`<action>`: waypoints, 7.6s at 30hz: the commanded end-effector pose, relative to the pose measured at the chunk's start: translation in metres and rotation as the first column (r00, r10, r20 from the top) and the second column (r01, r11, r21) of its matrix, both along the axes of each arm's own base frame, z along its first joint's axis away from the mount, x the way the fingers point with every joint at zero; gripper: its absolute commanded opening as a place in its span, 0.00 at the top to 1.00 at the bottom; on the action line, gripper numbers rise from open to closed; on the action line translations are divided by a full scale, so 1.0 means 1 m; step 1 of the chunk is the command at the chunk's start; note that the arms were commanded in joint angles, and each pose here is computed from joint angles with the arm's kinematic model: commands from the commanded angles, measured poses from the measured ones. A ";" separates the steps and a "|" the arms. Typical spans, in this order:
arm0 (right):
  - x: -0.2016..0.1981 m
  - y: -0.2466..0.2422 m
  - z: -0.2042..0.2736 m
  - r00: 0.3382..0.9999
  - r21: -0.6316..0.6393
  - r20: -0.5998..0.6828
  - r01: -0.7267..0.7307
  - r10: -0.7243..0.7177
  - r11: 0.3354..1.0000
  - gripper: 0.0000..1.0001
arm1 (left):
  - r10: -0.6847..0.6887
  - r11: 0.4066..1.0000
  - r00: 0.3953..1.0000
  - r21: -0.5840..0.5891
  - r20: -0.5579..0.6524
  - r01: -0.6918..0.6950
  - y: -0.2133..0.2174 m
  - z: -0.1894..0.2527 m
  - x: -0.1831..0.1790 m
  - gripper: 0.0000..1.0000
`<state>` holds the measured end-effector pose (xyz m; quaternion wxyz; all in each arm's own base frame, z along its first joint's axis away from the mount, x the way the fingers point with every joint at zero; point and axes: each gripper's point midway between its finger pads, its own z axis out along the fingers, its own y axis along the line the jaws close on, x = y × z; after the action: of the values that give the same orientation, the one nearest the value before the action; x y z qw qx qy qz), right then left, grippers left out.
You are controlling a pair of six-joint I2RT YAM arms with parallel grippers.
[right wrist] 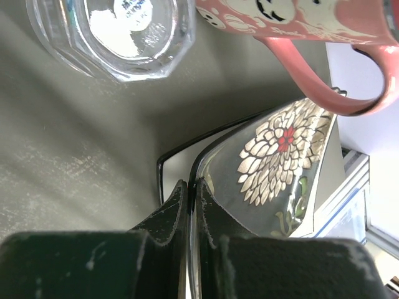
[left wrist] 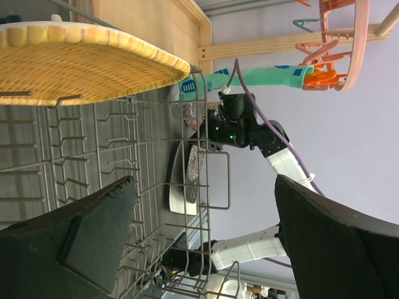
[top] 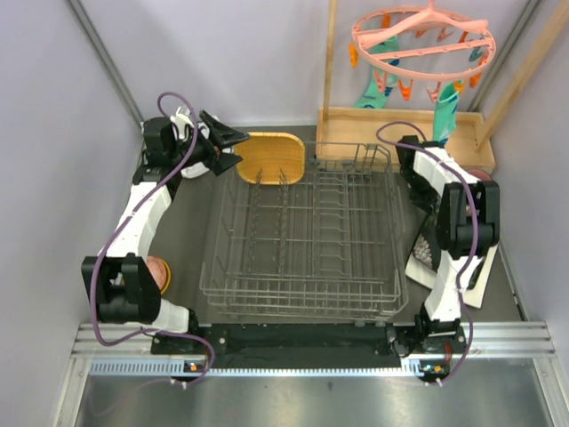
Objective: Load the mixed dishes into the dish rack
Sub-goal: Grab a plate with the right arm
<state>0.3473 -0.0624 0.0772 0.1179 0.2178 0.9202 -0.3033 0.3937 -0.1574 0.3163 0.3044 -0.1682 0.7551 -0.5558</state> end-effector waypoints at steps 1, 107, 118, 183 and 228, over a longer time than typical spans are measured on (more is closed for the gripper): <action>0.009 0.002 -0.006 1.000 -0.016 0.002 -0.012 0.012 1.000 1.00 | -0.014 1.000 0.999 0.016 0.050 0.013 0.001 0.006 -0.001 0.03; -0.187 -0.115 -0.021 0.637 0.336 0.337 0.607 -0.694 0.720 0.12 | -0.050 0.995 0.998 -0.079 0.044 0.053 -0.030 0.048 -0.006 0.04; -0.180 -0.107 -0.041 0.654 0.389 0.319 0.569 -0.686 0.724 0.12 | -0.055 0.995 0.998 -0.084 0.038 0.058 -0.031 0.043 -0.006 0.04; -0.122 -0.044 -0.069 0.706 0.713 0.388 0.178 -0.593 0.678 0.29 | -0.046 0.994 0.999 -0.101 0.014 0.047 -0.030 0.029 -0.018 0.03; -0.086 -0.017 -0.021 0.620 0.747 0.582 -0.151 -0.526 0.648 0.30 | -0.046 0.993 0.999 -0.109 0.008 0.046 -0.031 0.027 -0.017 0.03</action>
<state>0.2552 -0.1054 0.0450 0.3523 0.4796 0.7921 0.1359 0.3812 -0.1869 0.3314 0.2646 -0.1828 0.7364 -0.5952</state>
